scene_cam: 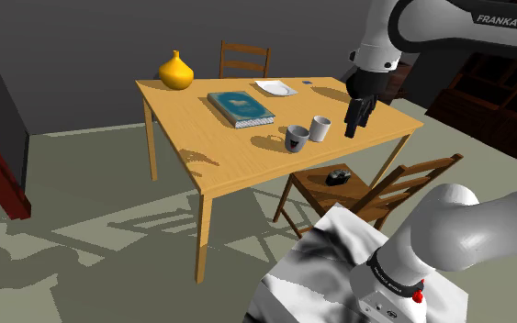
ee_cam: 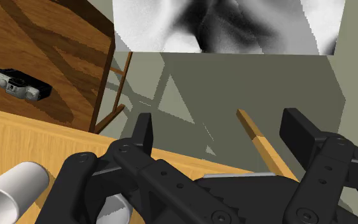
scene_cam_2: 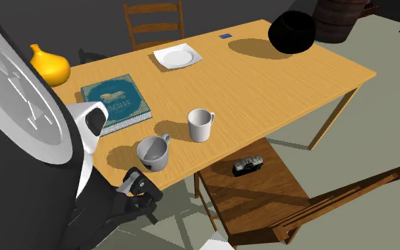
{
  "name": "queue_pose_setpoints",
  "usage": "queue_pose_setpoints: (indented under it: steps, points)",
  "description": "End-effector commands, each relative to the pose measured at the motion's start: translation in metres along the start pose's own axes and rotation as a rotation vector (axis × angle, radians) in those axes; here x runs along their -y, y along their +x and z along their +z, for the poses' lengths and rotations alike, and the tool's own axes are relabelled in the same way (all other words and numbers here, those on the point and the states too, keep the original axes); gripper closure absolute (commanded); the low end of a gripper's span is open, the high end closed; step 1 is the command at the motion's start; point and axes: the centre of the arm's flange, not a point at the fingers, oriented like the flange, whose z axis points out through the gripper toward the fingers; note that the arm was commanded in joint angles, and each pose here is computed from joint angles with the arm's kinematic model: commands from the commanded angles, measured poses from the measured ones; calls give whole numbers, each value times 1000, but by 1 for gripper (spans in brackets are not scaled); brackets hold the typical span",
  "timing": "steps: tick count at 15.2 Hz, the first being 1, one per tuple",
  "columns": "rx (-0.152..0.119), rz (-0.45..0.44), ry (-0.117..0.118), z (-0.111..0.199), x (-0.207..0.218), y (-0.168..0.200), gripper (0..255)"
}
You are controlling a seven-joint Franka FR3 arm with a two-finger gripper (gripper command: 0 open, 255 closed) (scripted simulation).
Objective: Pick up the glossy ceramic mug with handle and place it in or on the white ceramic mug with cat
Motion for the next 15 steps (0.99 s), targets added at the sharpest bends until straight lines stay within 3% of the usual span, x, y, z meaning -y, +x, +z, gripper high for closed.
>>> queue_pose_setpoints:
  steps: [1, 15]
  points:
    - [0, 0, 0, 0, 0, 0, 0]
    - [-61, 23, 4, 66, -136, 97, 0]
